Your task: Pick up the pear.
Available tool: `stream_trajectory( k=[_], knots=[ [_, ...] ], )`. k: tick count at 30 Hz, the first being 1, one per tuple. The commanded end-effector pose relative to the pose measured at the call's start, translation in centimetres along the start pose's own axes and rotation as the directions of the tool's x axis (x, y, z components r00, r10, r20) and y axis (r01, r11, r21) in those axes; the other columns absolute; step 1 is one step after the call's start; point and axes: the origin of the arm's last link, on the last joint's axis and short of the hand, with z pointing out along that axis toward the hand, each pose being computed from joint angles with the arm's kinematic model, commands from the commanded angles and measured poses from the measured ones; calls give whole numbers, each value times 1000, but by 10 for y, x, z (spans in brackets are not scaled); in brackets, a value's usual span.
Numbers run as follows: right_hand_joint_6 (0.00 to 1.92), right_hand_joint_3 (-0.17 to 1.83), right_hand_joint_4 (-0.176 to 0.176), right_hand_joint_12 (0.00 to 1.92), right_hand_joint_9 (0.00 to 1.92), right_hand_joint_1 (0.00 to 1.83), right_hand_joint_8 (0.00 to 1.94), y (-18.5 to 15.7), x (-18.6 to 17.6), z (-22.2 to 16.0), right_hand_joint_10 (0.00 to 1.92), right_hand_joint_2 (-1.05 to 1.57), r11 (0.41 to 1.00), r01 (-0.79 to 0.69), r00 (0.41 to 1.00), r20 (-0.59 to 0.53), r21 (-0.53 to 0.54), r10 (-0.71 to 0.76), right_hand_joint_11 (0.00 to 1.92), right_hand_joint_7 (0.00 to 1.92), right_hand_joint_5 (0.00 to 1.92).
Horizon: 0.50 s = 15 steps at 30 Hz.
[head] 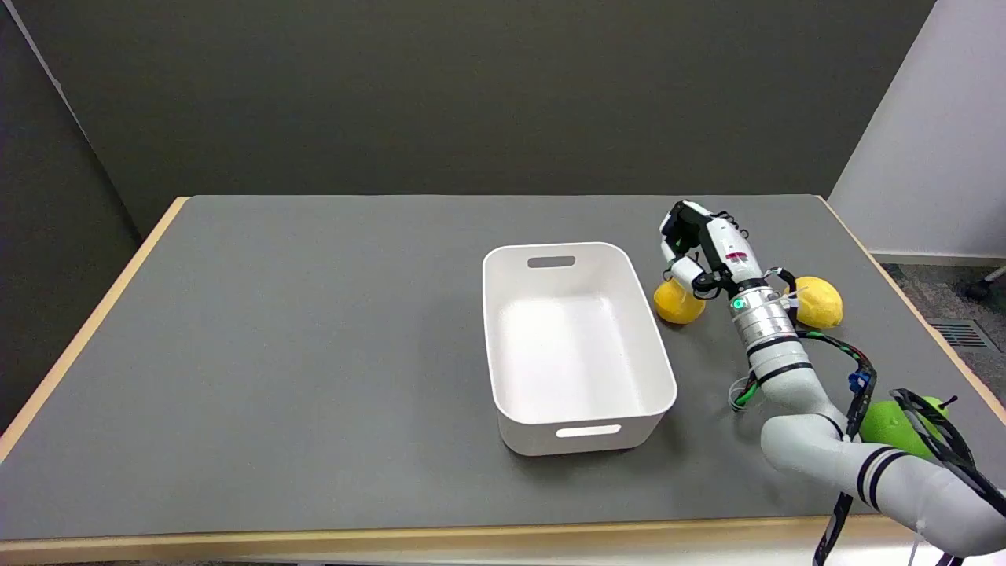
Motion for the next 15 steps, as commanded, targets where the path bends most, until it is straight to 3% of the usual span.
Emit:
stream_trajectory(
  k=[1, 2, 5, 11, 15],
  knots=[
    [490, 968, -38, 1559, 309, 851, 506, 4, 8, -18, 944, 658, 1000, -8, 1000, -6, 1, 8, 228, 328, 245],
    [457, 990, -32, 1402, 234, 757, 460, 4, 9, -21, 810, 640, 1000, -10, 1000, -8, 1, 10, 172, 264, 210],
    [431, 983, -33, 1350, 189, 702, 424, 2, 16, -28, 782, 624, 1000, 0, 1000, -19, 14, 0, 154, 233, 188],
    [398, 917, -45, 1349, 150, 710, 382, -3, 41, -24, 802, 619, 995, 72, 997, -15, 65, -71, 136, 245, 201],
    [409, 899, -62, 1352, 137, 695, 402, -11, 64, -8, 826, 612, 975, 204, 978, 23, 90, -207, 132, 259, 212]
  ],
)
